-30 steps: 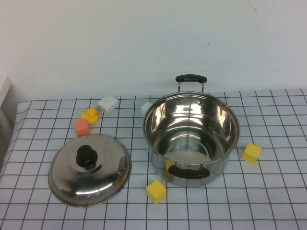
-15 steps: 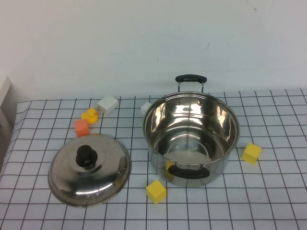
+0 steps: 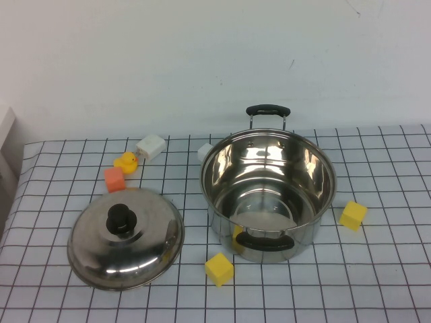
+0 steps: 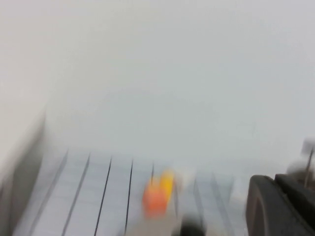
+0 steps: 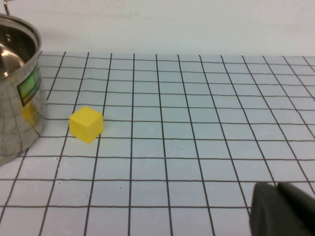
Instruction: Cover the pot
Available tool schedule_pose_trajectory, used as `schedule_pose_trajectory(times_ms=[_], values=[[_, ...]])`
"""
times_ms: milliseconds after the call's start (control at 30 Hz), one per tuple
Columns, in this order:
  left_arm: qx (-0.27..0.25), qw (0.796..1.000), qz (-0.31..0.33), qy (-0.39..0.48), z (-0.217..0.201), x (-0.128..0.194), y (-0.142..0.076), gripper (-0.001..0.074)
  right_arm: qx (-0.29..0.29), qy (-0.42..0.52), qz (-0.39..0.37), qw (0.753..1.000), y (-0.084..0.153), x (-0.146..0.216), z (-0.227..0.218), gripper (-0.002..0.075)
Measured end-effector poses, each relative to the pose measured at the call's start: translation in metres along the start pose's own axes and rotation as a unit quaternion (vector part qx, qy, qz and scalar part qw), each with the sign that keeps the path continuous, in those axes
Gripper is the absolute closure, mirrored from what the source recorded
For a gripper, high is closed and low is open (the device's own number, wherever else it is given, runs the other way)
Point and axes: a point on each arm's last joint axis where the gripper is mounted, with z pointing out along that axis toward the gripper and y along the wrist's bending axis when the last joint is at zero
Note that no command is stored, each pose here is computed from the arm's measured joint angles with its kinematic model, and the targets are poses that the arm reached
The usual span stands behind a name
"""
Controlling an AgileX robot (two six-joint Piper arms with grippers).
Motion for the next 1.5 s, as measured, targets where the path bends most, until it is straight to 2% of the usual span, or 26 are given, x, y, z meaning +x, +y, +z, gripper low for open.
schedule_pose_trajectory(times_ms=[133, 300, 467, 567, 767, 933, 1033, 1100, 1333, 1433, 1500], values=[[0.019, 0.996, 0.000, -0.090, -0.002, -0.016, -0.003, 0.0737, 0.000, 0.000, 0.000, 1.000, 0.000, 0.000, 0.000, 0.0717], [0.033, 0.988, -0.003, -0.152, -0.004, -0.027, -0.006, 0.0737, 0.000, 0.000, 0.000, 1.000, 0.000, 0.000, 0.000, 0.0717], [0.056, 0.973, -0.047, -0.218, -0.009, -0.039, -0.008, 0.0737, 0.000, 0.000, 0.000, 1.000, 0.000, 0.000, 0.000, 0.0717], [0.052, 0.976, -0.031, -0.210, -0.010, -0.049, -0.011, 0.0737, 0.000, 0.000, 0.000, 1.000, 0.000, 0.000, 0.000, 0.0717], [0.044, 0.978, 0.018, -0.204, -0.011, -0.109, -0.029, 0.0737, 0.000, 0.000, 0.000, 1.000, 0.000, 0.000, 0.000, 0.0717], [0.031, 0.986, 0.079, -0.146, 0.023, -0.133, -0.037, 0.0737, 0.000, 0.000, 0.000, 1.000, 0.000, 0.000, 0.000, 0.0717], [0.027, 0.987, 0.125, -0.103, 0.049, -0.130, -0.038, 0.0737, 0.000, 0.000, 0.000, 1.000, 0.000, 0.000, 0.000, 0.0717], [0.034, 0.987, 0.130, -0.083, 0.067, -0.124, -0.038, 0.0737, 0.000, 0.000, 0.000, 1.000, 0.000, 0.000, 0.000, 0.0717], [0.066, 0.998, 0.017, -0.018, 0.117, -0.097, -0.037, 0.0736, 0.000, 0.000, 0.000, 1.000, 0.000, 0.000, 0.000, 0.0717], [0.082, 0.996, 0.017, 0.038, 0.139, -0.074, -0.037, 0.0729, 0.000, 0.000, 0.000, 1.000, 0.000, 0.000, 0.000, 0.0717], [0.097, 0.993, 0.018, 0.072, 0.154, -0.057, -0.036, 0.0682, 0.000, 0.000, 0.000, 1.000, 0.000, 0.000, 0.000, 0.0717]])
